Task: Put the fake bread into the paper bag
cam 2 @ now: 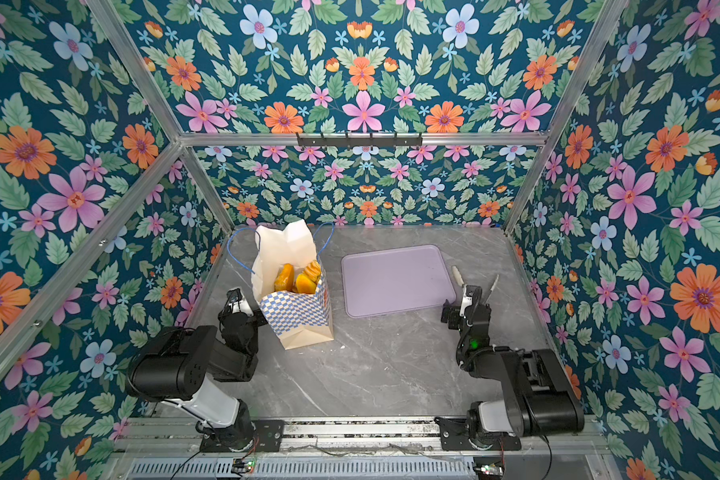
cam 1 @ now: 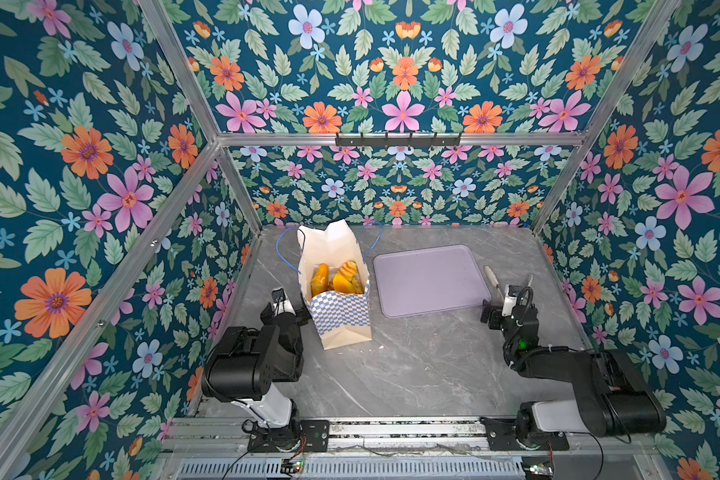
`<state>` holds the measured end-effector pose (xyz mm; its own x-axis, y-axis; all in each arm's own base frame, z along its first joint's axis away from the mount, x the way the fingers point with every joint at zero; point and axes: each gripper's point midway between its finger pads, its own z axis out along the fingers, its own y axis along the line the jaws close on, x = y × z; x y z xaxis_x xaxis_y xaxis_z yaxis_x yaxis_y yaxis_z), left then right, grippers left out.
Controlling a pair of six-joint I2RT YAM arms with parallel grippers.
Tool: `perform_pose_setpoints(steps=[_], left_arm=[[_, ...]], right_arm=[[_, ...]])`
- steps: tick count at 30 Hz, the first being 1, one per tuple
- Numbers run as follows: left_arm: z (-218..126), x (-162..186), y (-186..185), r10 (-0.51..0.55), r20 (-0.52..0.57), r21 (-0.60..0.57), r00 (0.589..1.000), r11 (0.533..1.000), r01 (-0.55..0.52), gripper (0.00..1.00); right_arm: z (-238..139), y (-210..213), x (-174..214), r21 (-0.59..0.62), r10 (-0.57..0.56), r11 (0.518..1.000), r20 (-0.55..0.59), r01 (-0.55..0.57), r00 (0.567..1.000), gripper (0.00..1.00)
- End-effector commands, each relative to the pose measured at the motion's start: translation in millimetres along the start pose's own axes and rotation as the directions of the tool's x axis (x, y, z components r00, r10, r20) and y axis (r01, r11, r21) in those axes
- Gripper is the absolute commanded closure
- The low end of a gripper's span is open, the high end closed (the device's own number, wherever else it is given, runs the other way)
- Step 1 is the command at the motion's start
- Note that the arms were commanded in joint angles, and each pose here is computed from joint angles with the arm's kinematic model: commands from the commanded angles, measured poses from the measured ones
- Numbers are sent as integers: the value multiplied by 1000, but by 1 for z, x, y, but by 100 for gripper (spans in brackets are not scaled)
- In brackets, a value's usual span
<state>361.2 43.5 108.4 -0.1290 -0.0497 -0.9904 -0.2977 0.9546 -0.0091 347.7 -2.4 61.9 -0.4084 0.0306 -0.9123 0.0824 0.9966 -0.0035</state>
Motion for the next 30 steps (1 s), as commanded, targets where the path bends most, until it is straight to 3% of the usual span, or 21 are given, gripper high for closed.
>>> perform_pose_setpoints(steps=[1, 5, 30], left_arm=[[10, -9, -7, 3, 7, 27, 1000, 1000, -3, 0], [18, -9, -11, 20, -9, 34, 1000, 999, -19, 0], [19, -7, -25, 59, -19, 112, 998, 992, -57, 0]], right_arm=[[3, 4, -40, -35, 5, 999, 99, -1, 995, 1], [13, -5, -42, -51, 65, 997, 62, -62, 996, 1], [13, -6, -43, -50, 67, 997, 67, -64, 995, 1]])
